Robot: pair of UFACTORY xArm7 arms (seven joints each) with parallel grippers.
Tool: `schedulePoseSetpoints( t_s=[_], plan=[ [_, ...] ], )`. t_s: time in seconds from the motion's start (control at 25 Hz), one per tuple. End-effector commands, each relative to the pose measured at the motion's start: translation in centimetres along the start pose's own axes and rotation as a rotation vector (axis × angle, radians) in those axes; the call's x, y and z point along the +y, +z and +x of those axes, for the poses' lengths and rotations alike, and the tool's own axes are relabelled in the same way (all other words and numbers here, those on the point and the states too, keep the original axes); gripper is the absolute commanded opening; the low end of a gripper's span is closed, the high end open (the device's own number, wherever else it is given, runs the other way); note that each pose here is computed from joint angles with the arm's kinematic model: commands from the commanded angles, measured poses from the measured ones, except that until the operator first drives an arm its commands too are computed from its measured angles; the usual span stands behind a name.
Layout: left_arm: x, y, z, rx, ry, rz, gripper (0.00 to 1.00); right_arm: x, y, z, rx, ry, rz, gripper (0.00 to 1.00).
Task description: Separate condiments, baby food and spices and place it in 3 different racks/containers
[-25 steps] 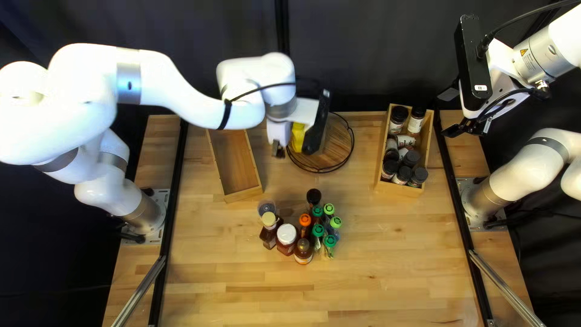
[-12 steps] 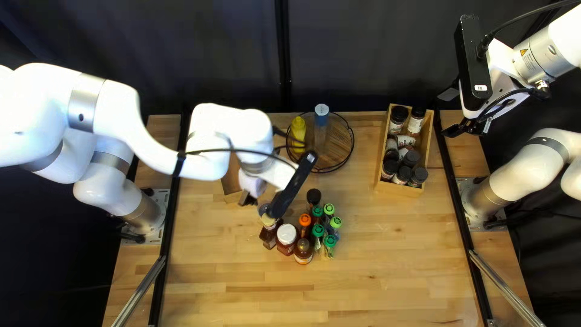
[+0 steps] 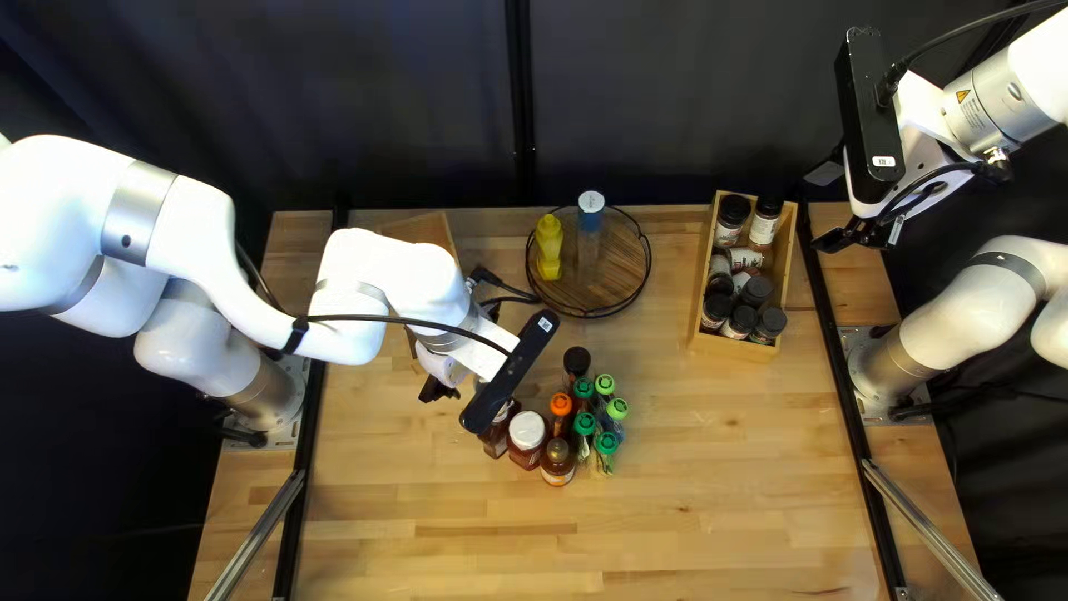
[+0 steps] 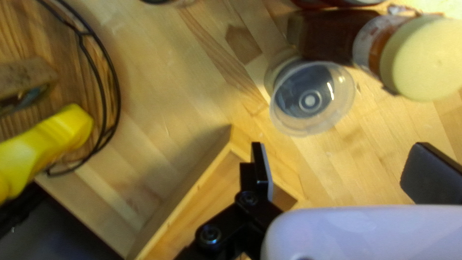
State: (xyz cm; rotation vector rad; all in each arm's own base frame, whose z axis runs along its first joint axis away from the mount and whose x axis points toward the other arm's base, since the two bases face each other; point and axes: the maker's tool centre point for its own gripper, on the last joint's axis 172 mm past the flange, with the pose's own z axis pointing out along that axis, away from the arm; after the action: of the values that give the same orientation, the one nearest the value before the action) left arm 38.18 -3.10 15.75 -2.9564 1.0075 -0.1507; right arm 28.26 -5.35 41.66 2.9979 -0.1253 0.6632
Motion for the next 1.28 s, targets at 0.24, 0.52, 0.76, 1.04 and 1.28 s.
schedulePoseSetpoints(
  t_s=[0.24,0.52,0.76,1.04,1.28],
  plan=[
    [-0.4,2.3,0.5,0.054,0.014,-0.021,1.0,0.0,0.0,0.0,0.0,0.0,0.0,1.0],
    [-0.2,3.2,0.6,0.073,0.016,-0.029,1.0,0.0,0.0,0.0,0.0,0.0,0.0,1.0],
    [-0.2,3.8,1.0,0.087,0.017,-0.038,1.0,0.0,0.0,0.0,0.0,0.0,0.0,1.0],
    [-0.3,3.7,0.9,0.09,0.017,-0.037,0.0,0.0,0.0,0.0,0.0,0.0,0.0,1.0],
    [-1.0,2.8,0.4,0.083,0.014,-0.027,0.0,0.0,0.0,0.0,0.0,0.0,0.0,1.0]
  ],
)
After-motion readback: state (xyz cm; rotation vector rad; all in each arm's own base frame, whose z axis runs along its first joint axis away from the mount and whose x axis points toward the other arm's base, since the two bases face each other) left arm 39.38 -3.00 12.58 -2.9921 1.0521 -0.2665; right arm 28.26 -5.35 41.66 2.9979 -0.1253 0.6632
